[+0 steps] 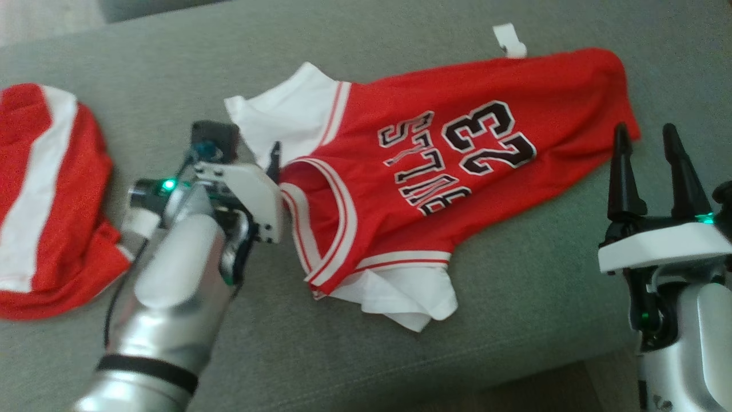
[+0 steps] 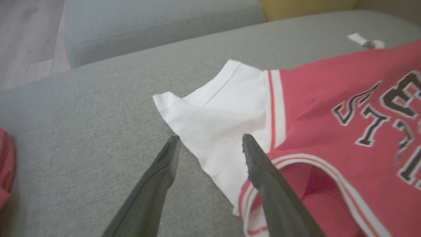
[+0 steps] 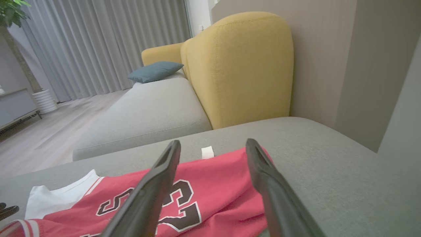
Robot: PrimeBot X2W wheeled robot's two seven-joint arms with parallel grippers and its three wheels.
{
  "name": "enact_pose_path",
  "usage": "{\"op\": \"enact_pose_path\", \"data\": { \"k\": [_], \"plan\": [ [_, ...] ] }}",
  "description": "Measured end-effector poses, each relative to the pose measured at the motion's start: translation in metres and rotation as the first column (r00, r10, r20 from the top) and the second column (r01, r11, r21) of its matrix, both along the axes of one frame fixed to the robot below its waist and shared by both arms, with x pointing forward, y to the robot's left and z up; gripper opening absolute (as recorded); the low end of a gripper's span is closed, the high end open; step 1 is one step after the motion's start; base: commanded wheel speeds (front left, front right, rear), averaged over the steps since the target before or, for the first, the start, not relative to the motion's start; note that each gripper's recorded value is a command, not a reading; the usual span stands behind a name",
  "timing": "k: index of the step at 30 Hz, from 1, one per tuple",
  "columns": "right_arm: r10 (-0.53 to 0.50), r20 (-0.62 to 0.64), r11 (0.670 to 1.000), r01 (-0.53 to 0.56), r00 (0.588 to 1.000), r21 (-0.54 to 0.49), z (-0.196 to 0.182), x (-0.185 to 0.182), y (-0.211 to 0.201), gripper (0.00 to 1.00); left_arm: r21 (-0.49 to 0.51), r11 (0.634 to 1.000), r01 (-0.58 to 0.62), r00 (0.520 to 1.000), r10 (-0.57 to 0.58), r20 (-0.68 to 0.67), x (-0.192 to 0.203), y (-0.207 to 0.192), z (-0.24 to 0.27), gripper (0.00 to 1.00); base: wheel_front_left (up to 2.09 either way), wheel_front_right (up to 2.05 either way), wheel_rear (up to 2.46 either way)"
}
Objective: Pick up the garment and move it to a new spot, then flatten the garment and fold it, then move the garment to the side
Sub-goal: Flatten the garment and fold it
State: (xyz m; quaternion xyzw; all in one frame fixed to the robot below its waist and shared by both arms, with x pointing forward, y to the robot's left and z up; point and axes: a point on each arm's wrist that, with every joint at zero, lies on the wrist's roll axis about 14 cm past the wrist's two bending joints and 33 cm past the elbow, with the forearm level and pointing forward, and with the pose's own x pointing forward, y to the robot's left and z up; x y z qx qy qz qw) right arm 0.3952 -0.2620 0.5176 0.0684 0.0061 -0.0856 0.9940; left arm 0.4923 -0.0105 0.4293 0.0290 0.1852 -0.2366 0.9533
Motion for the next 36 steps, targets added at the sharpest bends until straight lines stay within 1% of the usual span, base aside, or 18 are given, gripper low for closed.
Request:
{"op": "enact_pose_path", "data": {
  "k": [2,4,7,12,19,22,24,25,26,27,30,33,36],
  "plan": [
    [-0.012,-0.011,1.0,0.012,1.0,-0.005,-0.003,-0.001,-0.004,1.0,0.056,0.998,-0.002,0.999,0.005,-0.053,0.008,0.003,-0.017,1.0,0.0,0.0,0.0],
    [-0.021,-0.022,1.0,0.021,1.0,-0.004,-0.007,-0.003,-0.007,1.0,0.108,0.994,-0.014,0.997,0.022,-0.072,0.017,0.009,-0.03,1.0,0.0,0.0,0.0],
    [-0.04,-0.041,0.999,0.039,0.998,-0.011,-0.013,-0.007,-0.013,1.0,0.148,0.989,-0.012,0.994,0.029,-0.108,0.024,0.013,-0.046,1.0,0.0,0.0,0.0],
    [-0.097,-0.07,0.995,0.097,0.993,-0.002,-0.024,-0.015,-0.031,1.0,0.117,0.992,0.041,0.989,-0.024,-0.144,0.025,-0.002,-0.053,1.0,0.0,0.0,0.0],
    [-0.099,-0.077,0.995,0.099,0.992,-0.001,-0.028,-0.011,-0.032,1.0,0.061,0.995,0.073,0.98,-0.06,-0.191,0.024,-0.017,-0.056,1.0,0.0,0.0,0.0],
    [-0.104,-0.048,0.995,0.103,0.993,-0.01,-0.02,-0.006,-0.035,1.0,0.085,0.993,0.085,0.968,-0.062,-0.242,0.025,-0.018,-0.061,1.0,0.0,0.0,0.0],
    [-0.11,-0.039,0.994,0.11,0.993,-0.012,-0.017,-0.006,-0.037,1.0,0.096,0.991,0.088,0.965,-0.062,-0.254,0.027,-0.018,-0.062,1.0,0.0,0.0,0.0],
    [-0.117,-0.027,0.993,0.117,0.993,-0.016,-0.014,-0.006,-0.04,1.0,0.105,0.99,0.089,0.963,-0.059,-0.262,0.029,-0.018,-0.062,0.93,0.0,0.0,0.0],
    [-0.124,-0.026,0.992,0.124,0.992,-0.018,-0.013,-0.007,-0.042,1.0,0.115,0.989,0.09,0.961,-0.057,-0.27,0.03,-0.016,-0.063,0.15,0.0,0.0,0.0],
    [-0.128,-0.024,0.992,0.127,0.992,-0.018,-0.013,-0.007,-0.043,1.0,0.118,0.988,0.098,0.959,-0.062,-0.276,0.031,-0.017,-0.063,0.0,0.0,0.0,0.0],
    [-0.137,-0.02,0.991,0.136,0.99,-0.016,-0.012,-0.009,-0.046,1.0,0.132,0.986,0.104,0.958,-0.064,-0.278,0.038,-0.012,-0.063,0.0,0.0,0.0,0.0],
    [-0.141,-0.024,0.99,0.14,0.99,-0.01,-0.016,-0.008,-0.047,1.0,0.122,0.989,0.084,0.972,-0.054,-0.229,0.052,-0.008,-0.057,0.0,0.0,0.0,0.0],
    [-0.138,-0.027,0.99,0.137,0.99,-0.008,-0.018,-0.007,-0.045,1.0,0.13,0.991,0.038,0.989,-0.018,-0.15,0.076,0.006,-0.042,0.0,0.0,0.0,0.0]
  ]
}}
